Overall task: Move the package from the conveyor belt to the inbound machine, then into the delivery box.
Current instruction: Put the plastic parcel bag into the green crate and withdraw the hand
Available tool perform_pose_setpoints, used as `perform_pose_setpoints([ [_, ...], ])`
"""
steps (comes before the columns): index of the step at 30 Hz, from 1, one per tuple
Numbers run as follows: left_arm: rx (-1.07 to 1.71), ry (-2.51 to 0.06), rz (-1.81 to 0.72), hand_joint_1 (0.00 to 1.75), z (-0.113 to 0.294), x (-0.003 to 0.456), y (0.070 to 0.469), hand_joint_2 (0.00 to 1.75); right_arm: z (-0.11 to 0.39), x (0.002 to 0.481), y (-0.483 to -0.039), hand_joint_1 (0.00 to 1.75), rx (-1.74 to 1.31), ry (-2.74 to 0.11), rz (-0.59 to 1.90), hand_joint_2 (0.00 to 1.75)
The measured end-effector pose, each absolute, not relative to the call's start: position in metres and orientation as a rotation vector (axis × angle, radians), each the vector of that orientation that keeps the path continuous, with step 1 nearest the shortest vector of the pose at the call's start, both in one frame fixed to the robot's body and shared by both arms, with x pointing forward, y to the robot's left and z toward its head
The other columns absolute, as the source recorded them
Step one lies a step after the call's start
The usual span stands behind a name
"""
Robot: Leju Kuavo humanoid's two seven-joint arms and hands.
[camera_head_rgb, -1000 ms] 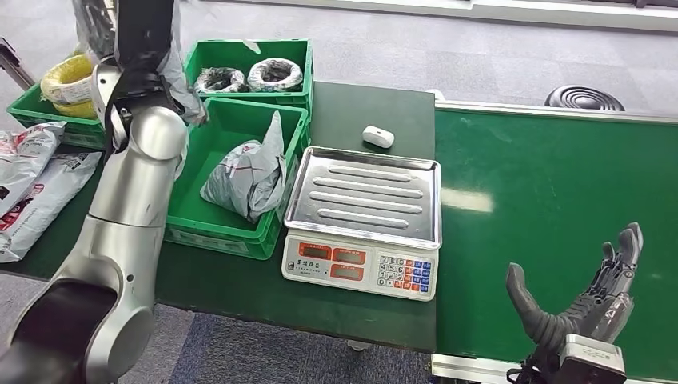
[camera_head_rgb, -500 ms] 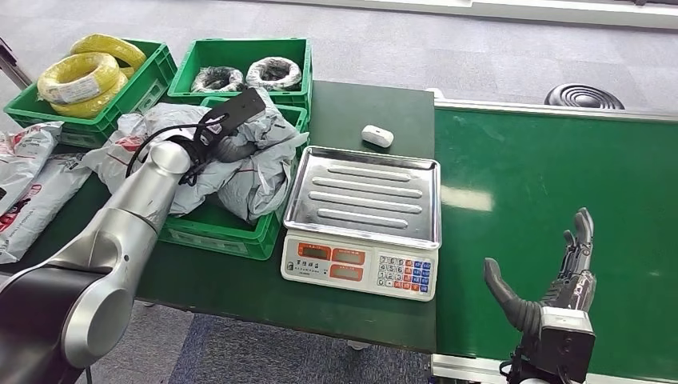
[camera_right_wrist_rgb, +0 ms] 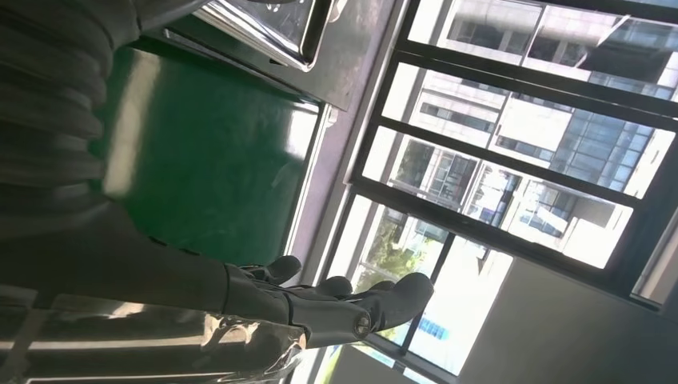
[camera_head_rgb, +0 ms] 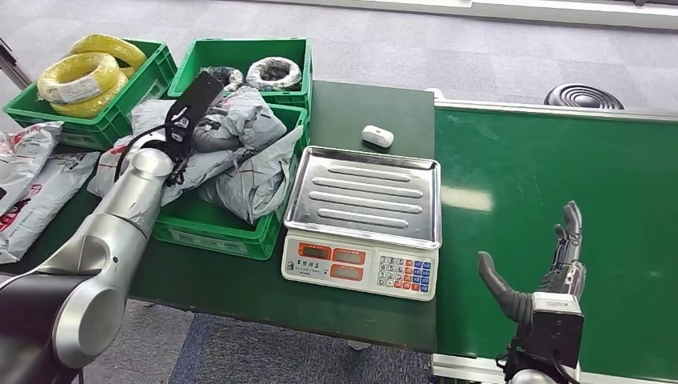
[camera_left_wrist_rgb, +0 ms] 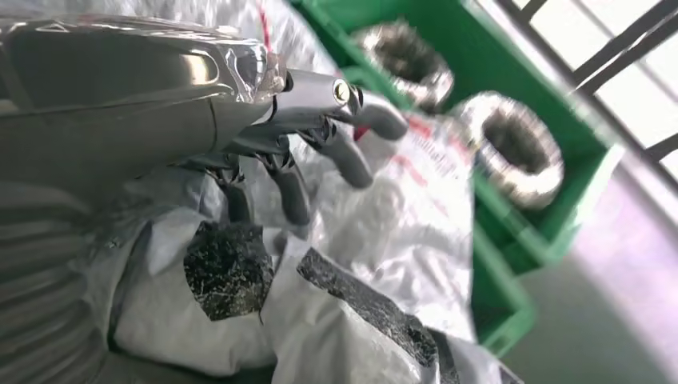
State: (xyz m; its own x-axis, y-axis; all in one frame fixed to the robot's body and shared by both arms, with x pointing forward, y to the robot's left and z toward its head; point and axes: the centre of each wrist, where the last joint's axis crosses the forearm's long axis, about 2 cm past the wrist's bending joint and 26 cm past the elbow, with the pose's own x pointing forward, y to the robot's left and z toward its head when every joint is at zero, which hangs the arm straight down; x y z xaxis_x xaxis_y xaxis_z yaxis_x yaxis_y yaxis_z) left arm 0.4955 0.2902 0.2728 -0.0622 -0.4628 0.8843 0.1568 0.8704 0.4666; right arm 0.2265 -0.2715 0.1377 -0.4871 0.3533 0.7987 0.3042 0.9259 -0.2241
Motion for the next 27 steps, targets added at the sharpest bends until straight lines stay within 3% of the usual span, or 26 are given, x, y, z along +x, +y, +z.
perform_pose_setpoints([
  [6, 0.145, -1.886, -0.256, 0.0, 0.269, 0.48, 0.301, 1.75, 0.132, 0.22, -0.27, 0.0, -0.464, -2.076, 0.049, 1.75],
  [11, 0.053, -2.078, -0.111, 0.0, 0.224, 0.427, 0.3, 1.75, 0.129, 0.209, -0.279, 0.0, -0.464, -2.041, 0.01, 1.75],
  [21, -0.048, -2.08, -0.121, 0.0, 0.144, 0.308, 0.281, 1.75, 0.119, 0.186, -0.293, 0.0, -0.489, -1.963, -0.057, 1.75],
  [27, -0.03, -2.117, 0.141, 0.0, 0.12, 0.248, 0.274, 1.75, 0.114, 0.179, -0.289, 0.0, -0.42, -1.957, -0.025, 1.75],
])
